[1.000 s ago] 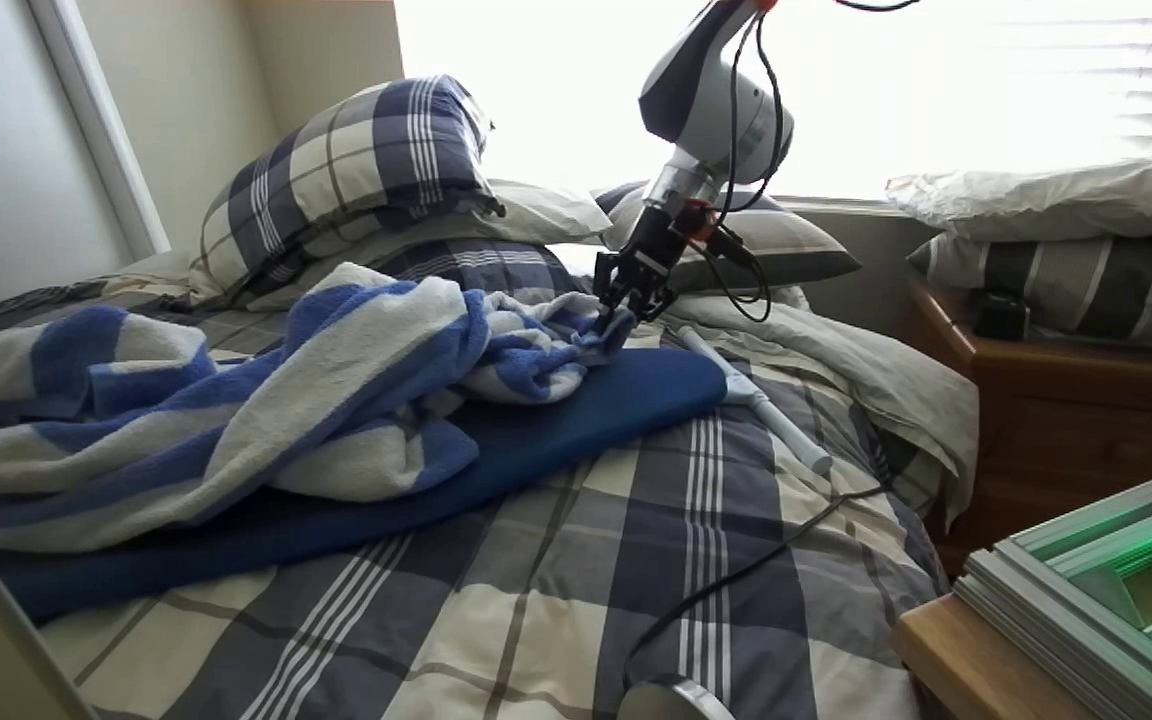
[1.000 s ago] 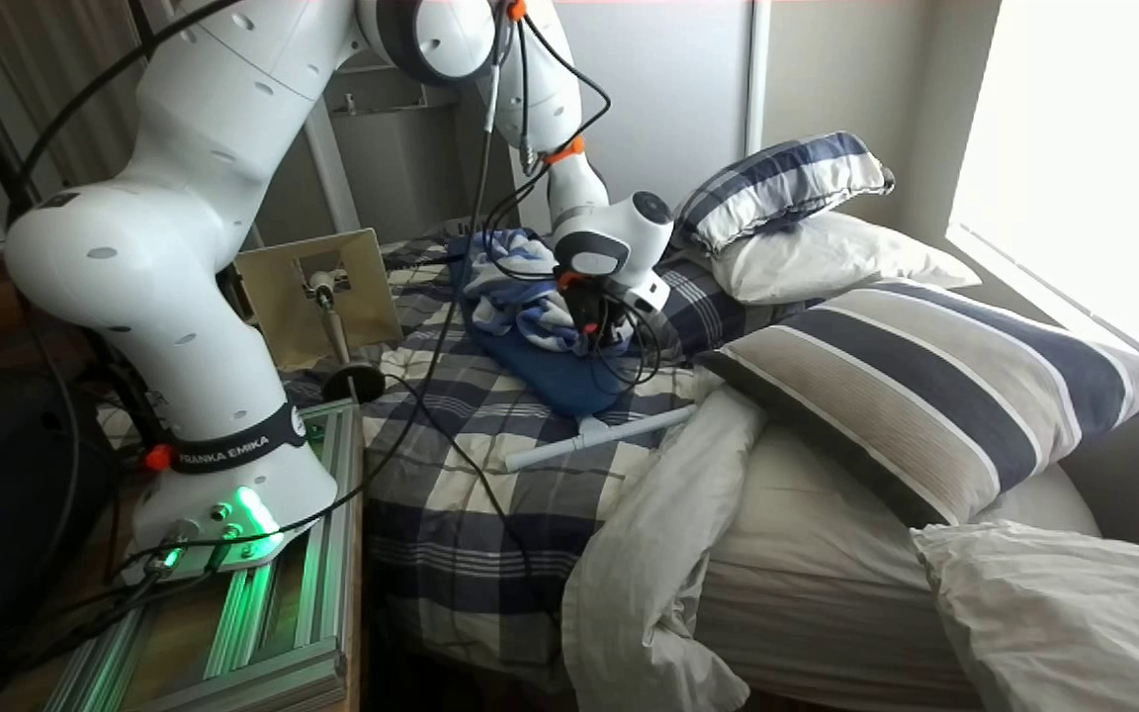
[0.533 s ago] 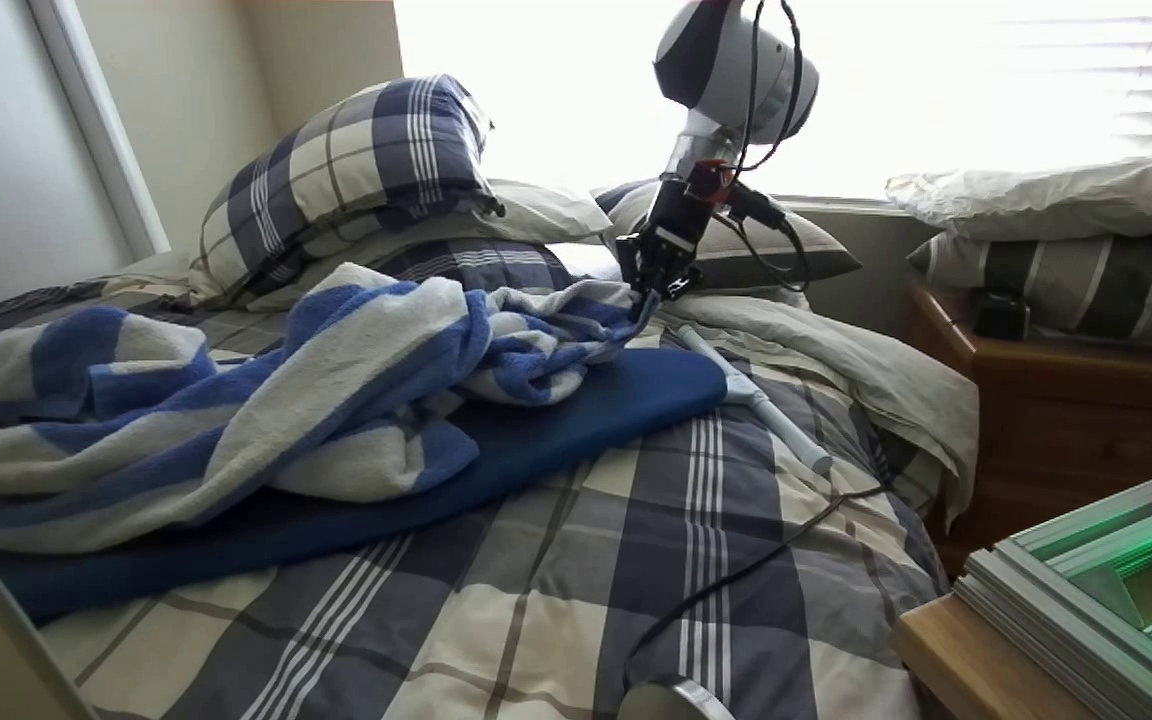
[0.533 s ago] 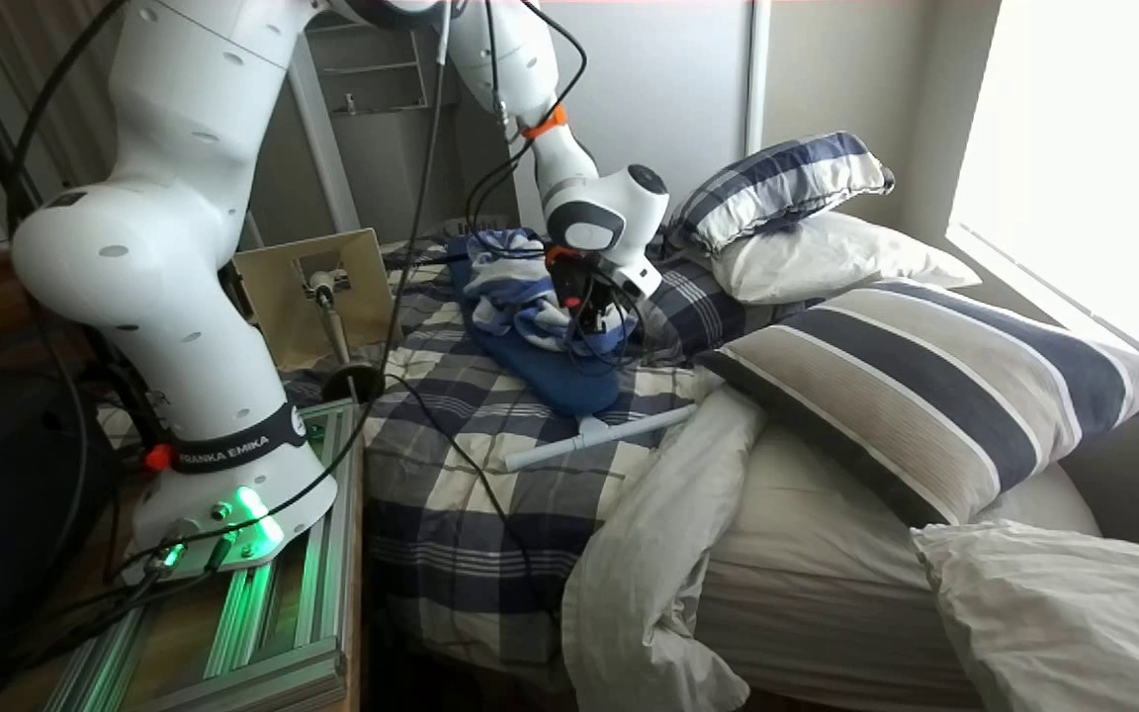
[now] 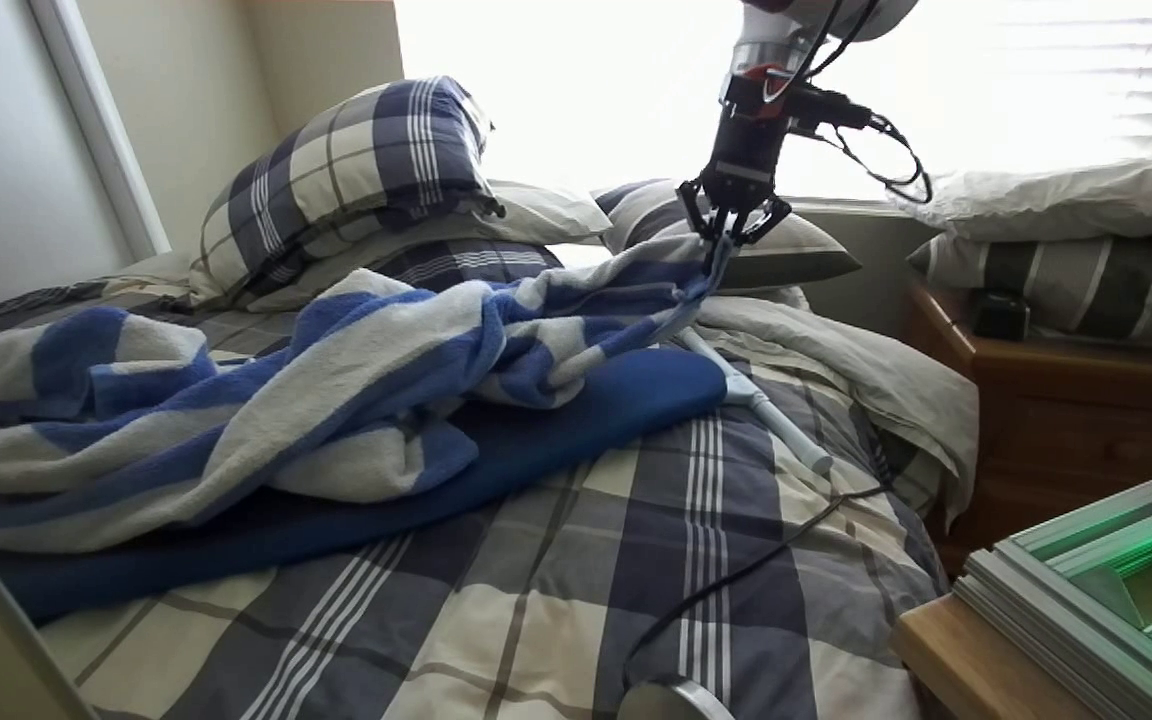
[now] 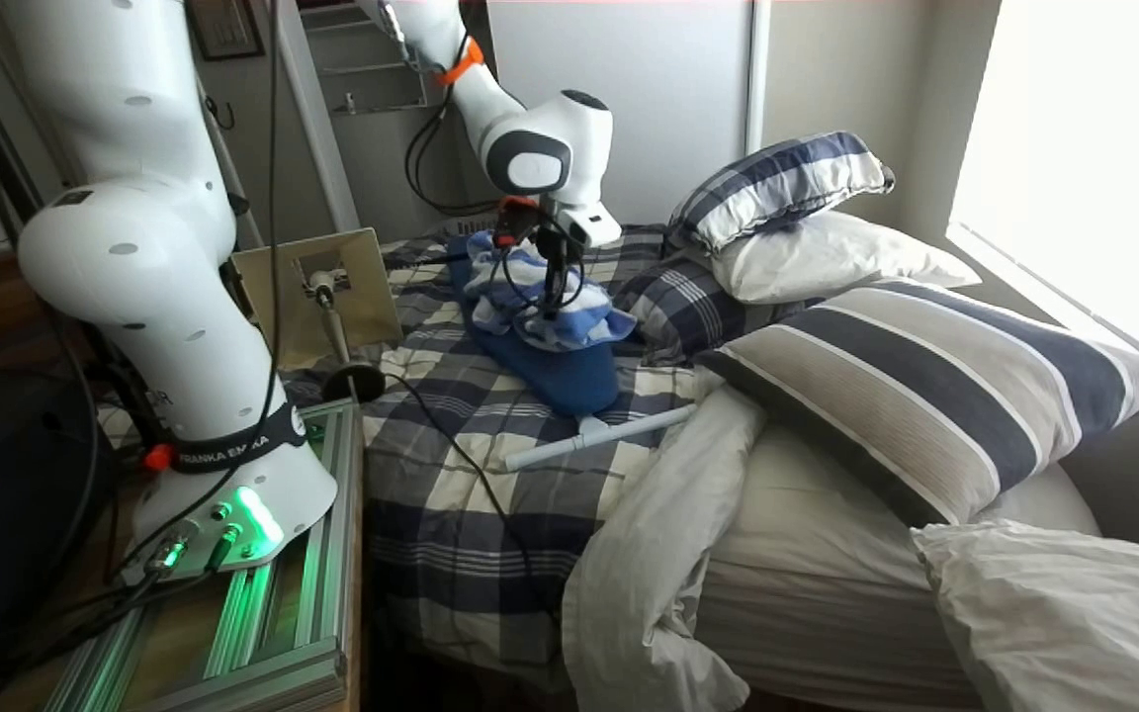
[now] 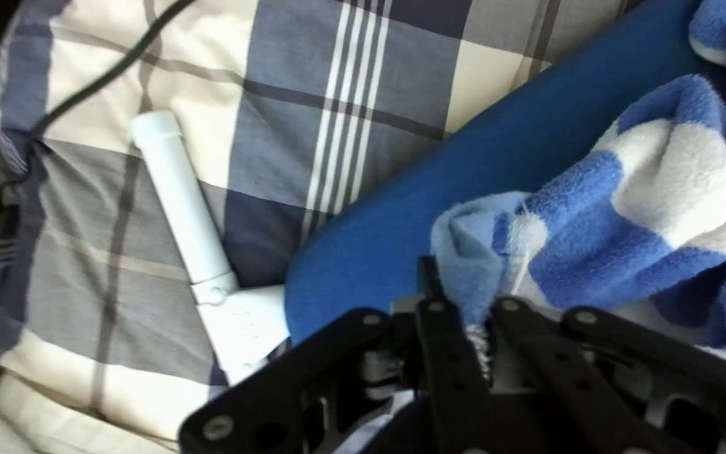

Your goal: Pull the striped towel to the right

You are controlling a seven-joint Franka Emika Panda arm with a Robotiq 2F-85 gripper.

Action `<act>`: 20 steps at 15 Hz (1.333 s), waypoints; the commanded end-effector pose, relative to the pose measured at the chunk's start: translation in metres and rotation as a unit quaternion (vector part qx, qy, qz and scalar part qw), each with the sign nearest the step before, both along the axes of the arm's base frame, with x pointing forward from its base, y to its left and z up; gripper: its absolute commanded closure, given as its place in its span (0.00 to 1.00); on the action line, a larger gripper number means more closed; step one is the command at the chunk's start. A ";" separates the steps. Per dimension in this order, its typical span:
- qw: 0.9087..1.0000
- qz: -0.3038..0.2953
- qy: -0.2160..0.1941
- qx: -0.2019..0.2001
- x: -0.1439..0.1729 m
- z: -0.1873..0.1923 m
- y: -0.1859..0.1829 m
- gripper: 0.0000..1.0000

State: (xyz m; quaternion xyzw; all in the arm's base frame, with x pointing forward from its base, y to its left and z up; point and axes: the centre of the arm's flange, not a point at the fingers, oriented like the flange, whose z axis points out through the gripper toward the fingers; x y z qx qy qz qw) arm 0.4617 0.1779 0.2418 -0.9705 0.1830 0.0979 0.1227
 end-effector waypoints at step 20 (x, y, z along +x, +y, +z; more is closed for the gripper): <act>0.957 -0.233 -0.071 -0.157 0.011 -0.009 -0.220 0.98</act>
